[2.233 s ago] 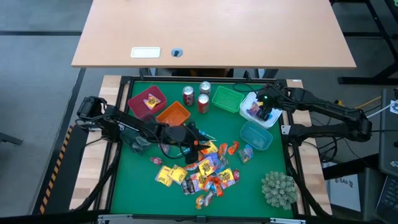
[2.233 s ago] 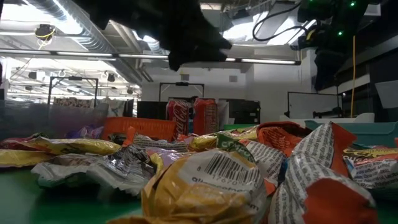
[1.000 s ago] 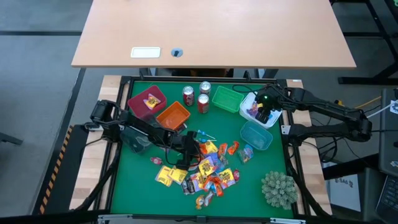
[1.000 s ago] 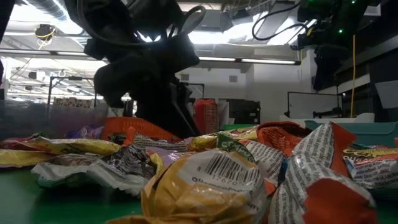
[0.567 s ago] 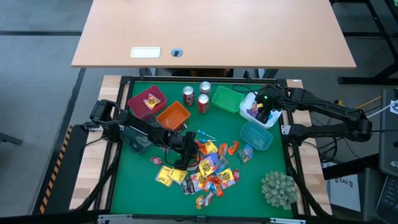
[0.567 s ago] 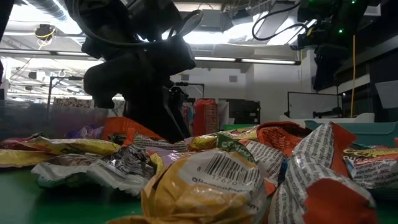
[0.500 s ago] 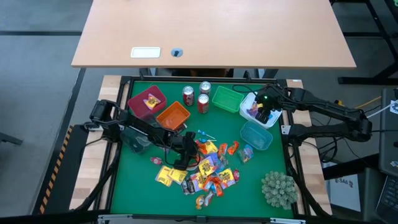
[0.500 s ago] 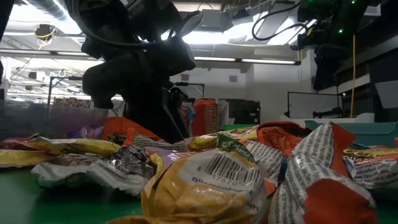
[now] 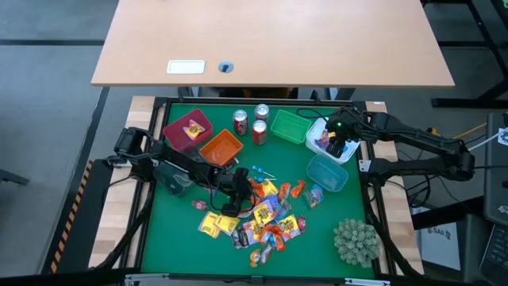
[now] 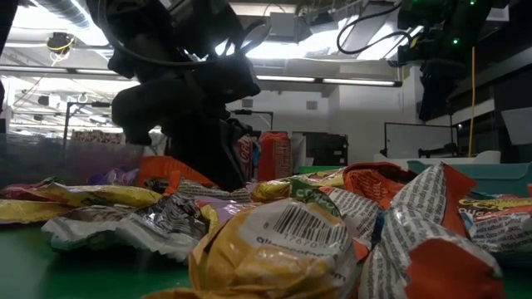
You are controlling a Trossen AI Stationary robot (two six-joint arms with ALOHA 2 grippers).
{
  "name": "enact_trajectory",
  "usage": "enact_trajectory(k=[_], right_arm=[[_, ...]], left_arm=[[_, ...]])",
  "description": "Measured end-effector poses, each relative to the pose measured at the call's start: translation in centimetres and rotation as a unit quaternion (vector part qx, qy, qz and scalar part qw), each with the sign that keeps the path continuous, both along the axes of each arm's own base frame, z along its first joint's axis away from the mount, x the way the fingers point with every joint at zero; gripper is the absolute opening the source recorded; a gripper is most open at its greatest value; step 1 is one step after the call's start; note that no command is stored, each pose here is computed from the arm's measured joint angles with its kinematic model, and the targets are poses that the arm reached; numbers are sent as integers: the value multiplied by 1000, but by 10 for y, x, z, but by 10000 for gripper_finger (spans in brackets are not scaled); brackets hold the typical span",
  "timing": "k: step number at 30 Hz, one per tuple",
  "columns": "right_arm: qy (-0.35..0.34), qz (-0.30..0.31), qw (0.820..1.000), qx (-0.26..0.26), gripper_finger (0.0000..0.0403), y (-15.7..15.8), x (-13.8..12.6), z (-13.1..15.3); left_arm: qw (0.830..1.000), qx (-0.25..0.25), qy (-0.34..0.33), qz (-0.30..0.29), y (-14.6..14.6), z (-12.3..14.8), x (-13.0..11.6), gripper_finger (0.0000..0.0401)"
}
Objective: Sort candy
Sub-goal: Put the orange chocolate into the orange bin
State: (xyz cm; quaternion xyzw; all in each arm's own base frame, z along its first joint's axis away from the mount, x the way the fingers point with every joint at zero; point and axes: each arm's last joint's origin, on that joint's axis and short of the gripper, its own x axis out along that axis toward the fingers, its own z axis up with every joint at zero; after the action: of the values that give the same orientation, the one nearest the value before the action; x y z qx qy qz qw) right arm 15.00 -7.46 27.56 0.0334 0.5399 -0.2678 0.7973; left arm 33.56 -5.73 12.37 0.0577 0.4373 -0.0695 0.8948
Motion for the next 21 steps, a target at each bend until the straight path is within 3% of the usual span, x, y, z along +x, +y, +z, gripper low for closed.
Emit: enact_trajectory(k=[7,15,21], right_arm=[[2,1,1000,0,188,0,0,0],[-30,4,1000,-8,188,-1,2,19],[-77,38,996,40,188,2,7,27]], left_arm=[[1000,-12,-18,13,1,16,-4,13],[996,-37,-73,48,12,50,-6,12],[988,-34,-119,88,35,78,-12,12]])
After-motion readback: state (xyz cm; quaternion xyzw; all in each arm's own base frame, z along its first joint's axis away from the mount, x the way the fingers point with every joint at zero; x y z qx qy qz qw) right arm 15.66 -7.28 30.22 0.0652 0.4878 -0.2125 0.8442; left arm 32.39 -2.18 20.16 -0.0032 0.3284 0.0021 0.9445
